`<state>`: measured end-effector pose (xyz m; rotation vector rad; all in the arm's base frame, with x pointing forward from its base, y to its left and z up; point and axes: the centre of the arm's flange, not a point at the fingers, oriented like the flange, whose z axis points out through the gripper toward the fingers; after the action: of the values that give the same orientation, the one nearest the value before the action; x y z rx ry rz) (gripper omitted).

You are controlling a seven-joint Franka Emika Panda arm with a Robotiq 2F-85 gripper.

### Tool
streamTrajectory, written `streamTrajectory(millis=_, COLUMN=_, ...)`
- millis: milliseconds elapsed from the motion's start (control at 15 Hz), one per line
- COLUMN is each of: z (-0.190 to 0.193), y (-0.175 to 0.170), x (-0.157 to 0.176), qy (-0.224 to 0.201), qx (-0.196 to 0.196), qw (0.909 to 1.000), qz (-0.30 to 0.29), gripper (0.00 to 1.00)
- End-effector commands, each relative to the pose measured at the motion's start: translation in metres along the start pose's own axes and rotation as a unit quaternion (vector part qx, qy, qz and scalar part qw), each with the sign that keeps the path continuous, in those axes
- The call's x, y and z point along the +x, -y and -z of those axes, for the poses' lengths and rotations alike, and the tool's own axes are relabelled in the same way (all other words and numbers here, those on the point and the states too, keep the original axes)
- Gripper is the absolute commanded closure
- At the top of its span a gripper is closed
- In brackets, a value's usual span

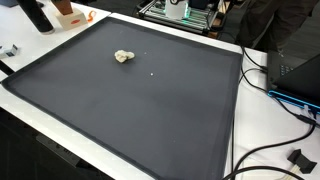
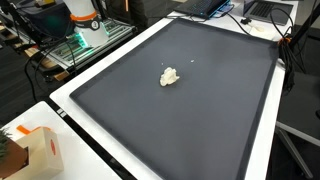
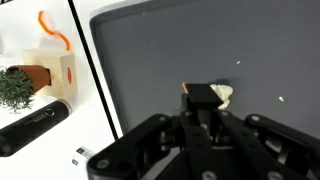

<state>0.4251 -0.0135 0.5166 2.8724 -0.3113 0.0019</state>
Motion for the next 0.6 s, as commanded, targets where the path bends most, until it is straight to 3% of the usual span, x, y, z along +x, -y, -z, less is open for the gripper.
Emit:
streamTrajectory(millis=0, z=0.0, y=0.0, x=0.0, qy=0.0, qx=0.0, qw=1.0, qz=0.0, gripper=0.87)
streamTrajectory(millis=267, z=0.0, y=0.0, x=0.0, qy=0.0, qx=0.0, qw=1.0, qz=0.0, gripper=0.87)
streamTrajectory(millis=333, z=0.0, y=0.0, x=0.0, qy=0.0, qx=0.0, qw=1.0, qz=0.0, gripper=0.97)
streamTrajectory(millis=533, z=-0.008, y=-0.006, x=0.017, qy=-0.003, qx=0.037, qw=0.9993, qz=-0.005, gripper=0.97)
